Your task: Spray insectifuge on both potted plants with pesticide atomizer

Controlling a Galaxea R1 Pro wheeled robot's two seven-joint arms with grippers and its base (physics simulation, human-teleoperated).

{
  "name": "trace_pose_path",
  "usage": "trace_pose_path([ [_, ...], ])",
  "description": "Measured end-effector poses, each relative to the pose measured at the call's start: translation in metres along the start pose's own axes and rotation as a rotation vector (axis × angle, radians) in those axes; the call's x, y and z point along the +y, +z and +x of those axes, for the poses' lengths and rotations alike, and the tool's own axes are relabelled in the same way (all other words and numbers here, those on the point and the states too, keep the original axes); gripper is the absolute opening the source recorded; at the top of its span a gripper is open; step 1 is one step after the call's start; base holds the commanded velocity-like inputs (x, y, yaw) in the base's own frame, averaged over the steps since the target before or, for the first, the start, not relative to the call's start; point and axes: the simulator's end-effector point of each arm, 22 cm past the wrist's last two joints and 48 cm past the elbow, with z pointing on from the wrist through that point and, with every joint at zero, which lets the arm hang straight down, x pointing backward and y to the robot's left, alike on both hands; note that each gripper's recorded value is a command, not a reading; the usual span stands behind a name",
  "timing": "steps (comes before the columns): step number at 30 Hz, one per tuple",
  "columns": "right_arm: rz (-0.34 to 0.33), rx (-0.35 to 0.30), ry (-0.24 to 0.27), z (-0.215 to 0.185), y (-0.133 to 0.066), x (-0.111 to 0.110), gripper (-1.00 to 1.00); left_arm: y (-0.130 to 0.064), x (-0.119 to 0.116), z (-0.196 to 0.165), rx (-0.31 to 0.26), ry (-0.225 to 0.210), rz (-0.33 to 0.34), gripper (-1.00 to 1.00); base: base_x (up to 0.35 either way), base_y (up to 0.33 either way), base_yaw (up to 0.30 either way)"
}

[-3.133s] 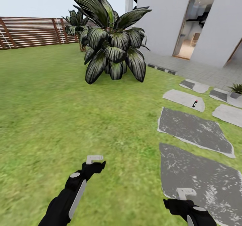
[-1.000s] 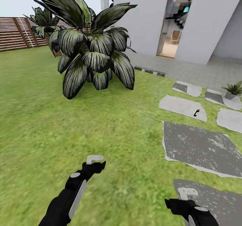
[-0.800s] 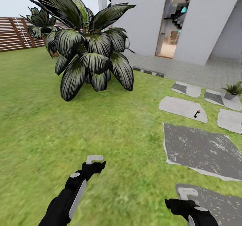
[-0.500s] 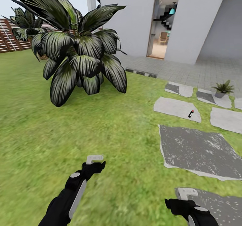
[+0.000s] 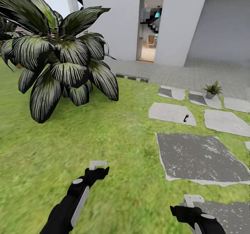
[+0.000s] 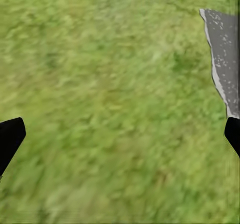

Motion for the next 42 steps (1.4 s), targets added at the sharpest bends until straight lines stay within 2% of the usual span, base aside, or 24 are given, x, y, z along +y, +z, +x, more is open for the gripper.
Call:
trace_pose_path([
  [11, 0.000, -0.010, 0.000, -0.003, -0.002, 0.000, 1.00, -0.003, -0.001, -0.005, -0.010, 0.001, 0.000, 1.00, 0.324, 0.169, -0.240],
  [23, -0.001, -0.013, 0.000, -0.004, -0.003, 0.000, 1.00, -0.003, 0.000, -0.006, -0.013, 0.001, -0.001, 1.00, 0.310, 0.216, -0.050],
  [42, -0.002, -0.031, 0.001, -0.010, -0.008, 0.000, 1.00, -0.008, -0.002, -0.015, -0.031, 0.004, 0.000, 1.00, 0.304, 0.222, -0.231],
])
